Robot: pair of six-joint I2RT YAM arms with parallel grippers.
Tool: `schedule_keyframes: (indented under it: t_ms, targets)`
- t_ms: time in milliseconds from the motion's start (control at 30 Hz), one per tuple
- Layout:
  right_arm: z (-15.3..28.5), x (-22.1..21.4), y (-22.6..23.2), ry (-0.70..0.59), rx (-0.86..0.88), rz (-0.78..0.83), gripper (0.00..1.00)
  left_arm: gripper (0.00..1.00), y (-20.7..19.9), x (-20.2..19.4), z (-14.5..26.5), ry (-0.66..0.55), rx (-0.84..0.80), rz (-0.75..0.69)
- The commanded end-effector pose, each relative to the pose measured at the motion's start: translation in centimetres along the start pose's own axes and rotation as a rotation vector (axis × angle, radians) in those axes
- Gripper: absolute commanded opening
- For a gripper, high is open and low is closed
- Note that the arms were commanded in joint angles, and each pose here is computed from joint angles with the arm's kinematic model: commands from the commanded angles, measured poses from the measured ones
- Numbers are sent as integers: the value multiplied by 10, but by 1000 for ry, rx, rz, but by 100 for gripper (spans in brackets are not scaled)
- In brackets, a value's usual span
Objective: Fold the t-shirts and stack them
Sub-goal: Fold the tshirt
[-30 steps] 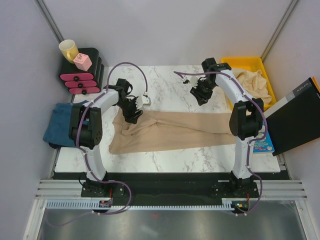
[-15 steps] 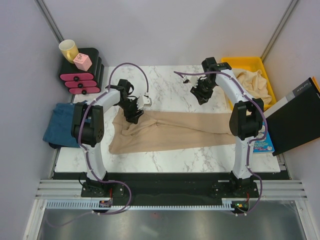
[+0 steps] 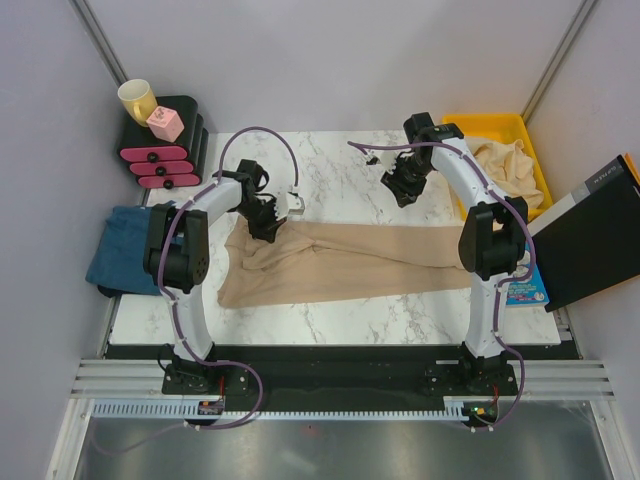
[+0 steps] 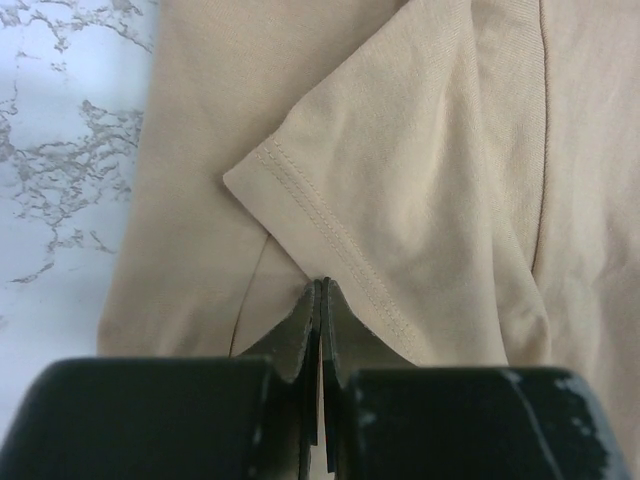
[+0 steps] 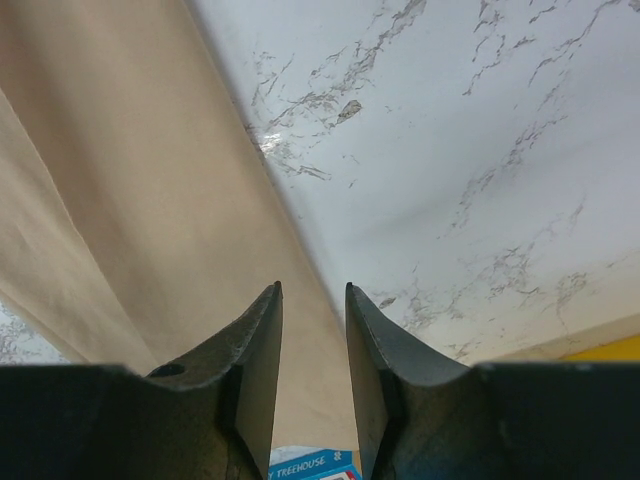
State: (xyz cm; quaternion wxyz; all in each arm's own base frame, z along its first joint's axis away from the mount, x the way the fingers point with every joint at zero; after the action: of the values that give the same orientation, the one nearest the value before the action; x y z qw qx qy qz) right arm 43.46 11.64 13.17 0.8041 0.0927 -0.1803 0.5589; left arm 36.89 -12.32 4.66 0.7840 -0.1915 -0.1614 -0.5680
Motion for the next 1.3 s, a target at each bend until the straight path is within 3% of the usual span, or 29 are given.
schedule_keyframes:
  t_ms: [0, 267, 300, 367, 400, 500, 900, 967, 1100, 1133, 1267]
  targets:
    - [25, 14, -10, -48, -72, 30, 39, 2, -1, 22, 21, -61, 27, -33]
    - [24, 14, -10, -49, -72, 38, 38, 3, -12, 28, 35, -79, 28, -42]
    - [23, 15, -11, -51, -73, 38, 38, 29, -13, 25, 32, -70, 22, -32]
    - [24, 15, -12, -51, -76, 38, 38, 50, -14, 18, 26, -52, 7, -8]
    - [24, 16, -12, -52, -77, 38, 38, 57, -14, 15, 21, -43, -2, -4]
    - [25, 15, -12, -48, -80, 41, 38, 58, -16, 10, 12, -33, -29, 10]
    - [26, 14, -13, -38, -89, 38, 38, 50, -9, 9, -5, -26, -60, 15]
    - [25, 13, -13, -35, -88, 38, 38, 43, -9, 11, -4, -27, -57, 10]
    - [25, 13, -14, -35, -90, 37, 38, 13, -10, 11, -2, -28, -53, 7]
    - [25, 13, -15, -35, -93, 39, 38, 2, -10, 11, -1, -28, -51, 7]
    - [26, 14, -15, -35, -95, 43, 38, 2, -12, 13, 4, -32, -46, 3]
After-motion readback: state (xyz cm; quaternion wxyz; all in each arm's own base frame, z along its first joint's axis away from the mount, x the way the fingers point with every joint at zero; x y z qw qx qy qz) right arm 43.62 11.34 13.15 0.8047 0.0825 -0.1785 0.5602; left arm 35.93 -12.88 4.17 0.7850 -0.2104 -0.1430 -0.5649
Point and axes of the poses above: each gripper's point midway between its finger pads, its own z axis back along the fingers, its own y axis along the line the jaws close on, x = y × z, the point moved 2 cm from there along z, back along the fingers, and after that the axes turned 5 degrees about z, right-handed, at the moved point
